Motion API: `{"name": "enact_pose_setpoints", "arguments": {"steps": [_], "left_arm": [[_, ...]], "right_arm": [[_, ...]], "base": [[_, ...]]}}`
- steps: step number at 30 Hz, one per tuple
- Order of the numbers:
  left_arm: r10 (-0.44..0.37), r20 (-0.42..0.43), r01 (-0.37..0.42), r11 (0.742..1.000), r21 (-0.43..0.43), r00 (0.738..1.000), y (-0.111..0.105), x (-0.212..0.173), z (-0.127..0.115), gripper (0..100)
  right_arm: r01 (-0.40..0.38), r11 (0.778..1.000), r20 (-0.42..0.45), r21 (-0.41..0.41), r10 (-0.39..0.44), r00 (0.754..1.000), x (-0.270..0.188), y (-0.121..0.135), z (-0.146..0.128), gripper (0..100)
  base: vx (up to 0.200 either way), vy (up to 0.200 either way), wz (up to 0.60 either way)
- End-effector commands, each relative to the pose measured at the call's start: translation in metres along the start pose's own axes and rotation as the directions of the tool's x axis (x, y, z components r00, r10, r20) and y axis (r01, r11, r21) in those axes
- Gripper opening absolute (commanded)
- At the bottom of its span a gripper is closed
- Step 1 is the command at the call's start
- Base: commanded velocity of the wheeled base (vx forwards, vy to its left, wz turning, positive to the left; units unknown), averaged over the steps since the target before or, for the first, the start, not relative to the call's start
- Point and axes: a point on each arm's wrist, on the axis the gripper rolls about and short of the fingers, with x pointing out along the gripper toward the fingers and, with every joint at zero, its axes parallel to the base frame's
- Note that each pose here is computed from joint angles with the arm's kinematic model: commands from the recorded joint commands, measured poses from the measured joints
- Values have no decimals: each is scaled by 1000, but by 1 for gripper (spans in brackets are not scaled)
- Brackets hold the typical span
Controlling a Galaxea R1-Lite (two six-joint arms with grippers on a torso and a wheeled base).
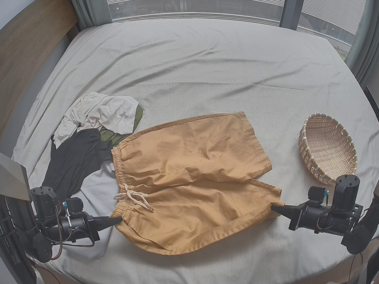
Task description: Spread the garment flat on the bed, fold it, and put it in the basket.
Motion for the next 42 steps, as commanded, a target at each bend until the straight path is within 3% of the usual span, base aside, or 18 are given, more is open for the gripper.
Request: {"name": "enact_pose_setpoints", "arguments": {"steps": [1, 7, 13, 20, 25, 33, 38, 42], "left_arm": [[-14, 43, 13, 1000, 24, 999, -3, 1, 12, 0], [-28, 107, 31, 999, -27, 994, -10, -2, 28, 0], [6, 135, -4, 1000, -14, 991, -11, 0, 33, 0], [-55, 78, 52, 998, 48, 995, -26, 12, 24, 0], [-65, 93, 61, 997, 48, 993, -29, 12, 29, 0], [-63, 124, 61, 998, 22, 990, -30, 7, 35, 0], [-35, 182, 31, 999, 26, 983, -21, 3, 48, 0], [-28, 211, 25, 999, 21, 977, -19, -1, 55, 0]], "right_arm": [[-13, 1000, 62, 1, 13, 998, 5, 0, 11, 0], [-14, 1000, 111, -8, 15, 994, 10, -3, 23, 0], [-18, 1000, 143, -17, 20, 990, 13, -2, 33, 0], [-13, 1000, 97, -7, 14, 995, 33, -2, 52, 0], [-58, 998, 92, -11, 59, 994, 32, -2, 55, 0], [-60, 998, 140, -22, 62, 988, 27, -3, 65, 0], [-51, 998, 176, -28, 55, 983, 22, -5, 73, 0], [-70, 996, 234, -46, 79, 969, 22, -3, 81, 0]], "base": [[0, 0, 0], [0, 0, 0], [0, 0, 0], [0, 0, 0], [0, 0, 0], [0, 0, 0], [0, 0, 0], [0, 0, 0]]}}
